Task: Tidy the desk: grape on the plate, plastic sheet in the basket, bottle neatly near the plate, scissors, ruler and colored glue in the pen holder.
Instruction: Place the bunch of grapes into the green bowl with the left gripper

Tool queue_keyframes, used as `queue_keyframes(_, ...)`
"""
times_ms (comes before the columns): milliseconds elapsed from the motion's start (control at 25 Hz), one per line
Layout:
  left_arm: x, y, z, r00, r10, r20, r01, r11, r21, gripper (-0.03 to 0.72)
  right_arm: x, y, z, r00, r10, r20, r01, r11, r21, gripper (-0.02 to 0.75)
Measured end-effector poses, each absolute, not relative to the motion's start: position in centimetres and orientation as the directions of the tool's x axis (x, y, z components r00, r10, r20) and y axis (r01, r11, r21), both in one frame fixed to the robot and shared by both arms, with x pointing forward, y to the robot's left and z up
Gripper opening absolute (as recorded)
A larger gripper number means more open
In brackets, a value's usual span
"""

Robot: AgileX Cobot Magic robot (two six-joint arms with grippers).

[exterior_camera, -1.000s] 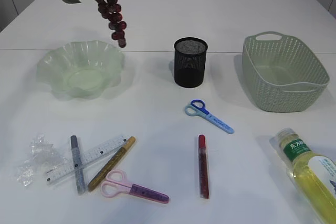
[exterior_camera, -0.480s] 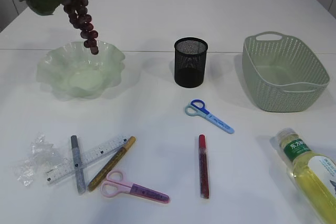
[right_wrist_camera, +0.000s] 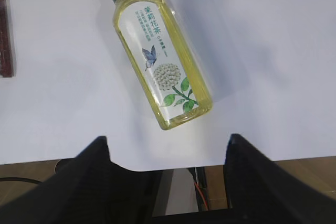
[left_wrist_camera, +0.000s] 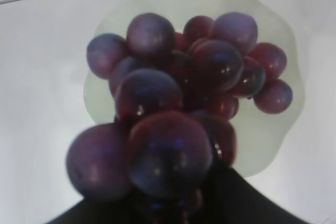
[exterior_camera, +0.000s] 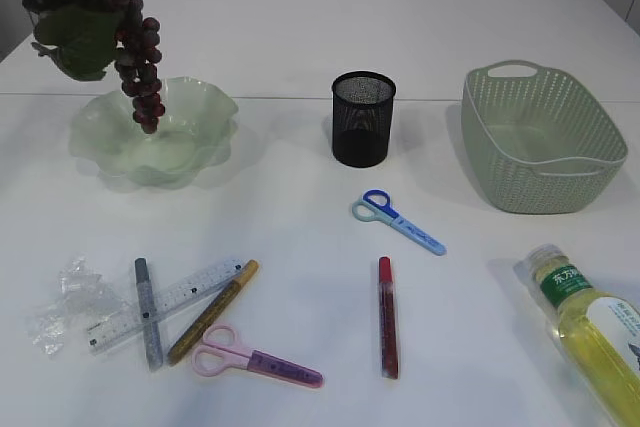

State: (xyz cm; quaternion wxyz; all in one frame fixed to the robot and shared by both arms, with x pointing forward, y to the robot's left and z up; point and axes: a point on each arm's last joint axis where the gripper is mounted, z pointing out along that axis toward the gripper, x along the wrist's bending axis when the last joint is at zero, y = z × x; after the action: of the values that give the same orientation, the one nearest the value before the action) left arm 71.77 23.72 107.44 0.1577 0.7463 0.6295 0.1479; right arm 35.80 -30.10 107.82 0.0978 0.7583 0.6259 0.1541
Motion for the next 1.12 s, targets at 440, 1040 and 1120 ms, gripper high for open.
queue_keyframes(440,71.6,23.7,105.7,0.165,0.986,0.019,0.915,-0.16,0.369,0.196,35.8,-30.1,107.8,0.169,0.979,0.111,0.919,-0.197,0.341,0.531)
queue_keyframes(1040,73.2,23.3,100.1,0.164,0.986,-0.009,0.948,-0.155,0.277,0.197,35.8,-30.1,107.8,0.169,0.979,0.111,0.919,-0.197,0.341,0.531)
queue_keyframes(1120,73.4,23.3,99.2,0.164,0.986,-0.01,0.953,-0.156,0.259,0.198,35.8,-30.1,107.8,0.169,0.979,0.111,0.919,-0.197,0.341,0.531)
